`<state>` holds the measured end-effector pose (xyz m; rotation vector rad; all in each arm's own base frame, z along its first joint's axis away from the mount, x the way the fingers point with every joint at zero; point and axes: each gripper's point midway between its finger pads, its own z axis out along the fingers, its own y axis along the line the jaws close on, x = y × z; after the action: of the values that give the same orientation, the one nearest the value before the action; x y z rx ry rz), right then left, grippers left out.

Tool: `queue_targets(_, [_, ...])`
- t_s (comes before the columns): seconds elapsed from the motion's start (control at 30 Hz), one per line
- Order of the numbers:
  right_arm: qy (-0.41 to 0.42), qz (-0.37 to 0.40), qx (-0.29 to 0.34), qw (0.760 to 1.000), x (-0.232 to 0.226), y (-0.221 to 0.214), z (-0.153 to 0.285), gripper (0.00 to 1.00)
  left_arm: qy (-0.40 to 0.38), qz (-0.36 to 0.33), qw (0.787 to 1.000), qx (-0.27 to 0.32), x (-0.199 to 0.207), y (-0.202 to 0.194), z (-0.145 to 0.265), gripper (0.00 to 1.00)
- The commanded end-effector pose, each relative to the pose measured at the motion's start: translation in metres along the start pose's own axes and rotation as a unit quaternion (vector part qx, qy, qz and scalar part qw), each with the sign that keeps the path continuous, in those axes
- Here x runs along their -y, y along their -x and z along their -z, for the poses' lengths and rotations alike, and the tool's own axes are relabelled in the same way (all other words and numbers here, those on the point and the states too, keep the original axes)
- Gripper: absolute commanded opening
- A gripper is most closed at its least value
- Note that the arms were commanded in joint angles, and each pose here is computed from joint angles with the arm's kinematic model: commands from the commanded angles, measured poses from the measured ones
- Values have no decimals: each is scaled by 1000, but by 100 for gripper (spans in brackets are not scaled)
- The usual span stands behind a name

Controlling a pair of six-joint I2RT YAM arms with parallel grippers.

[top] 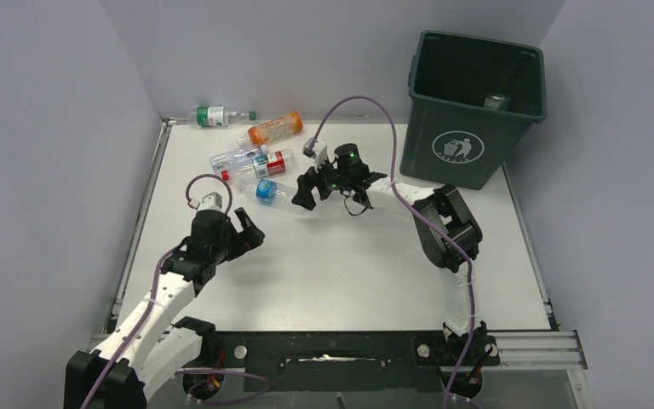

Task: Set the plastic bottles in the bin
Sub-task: Pick up the plastic bottle at the center of the board.

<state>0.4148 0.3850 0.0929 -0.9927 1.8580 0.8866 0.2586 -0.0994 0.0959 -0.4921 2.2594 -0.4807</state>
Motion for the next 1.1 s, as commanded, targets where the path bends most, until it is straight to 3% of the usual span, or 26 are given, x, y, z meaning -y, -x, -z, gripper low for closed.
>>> queue_targets(0.0, [18, 33, 29, 999, 2, 20, -13, 98, 8, 12, 998, 56, 11, 36, 17, 89])
queue_targets(0.4, [59, 27, 13, 998, -21, -20, -49, 98, 73, 76, 987, 122, -6, 61, 38, 87])
queue_targets(0.8, [63, 24, -6, 998, -26, -41, -60, 100, 74, 76, 989, 102, 6, 49, 14, 86])
queue_targets(1.07, [63, 22, -15, 998, -27, -44, -59, 84, 70, 65, 990, 107, 15, 41, 19, 86])
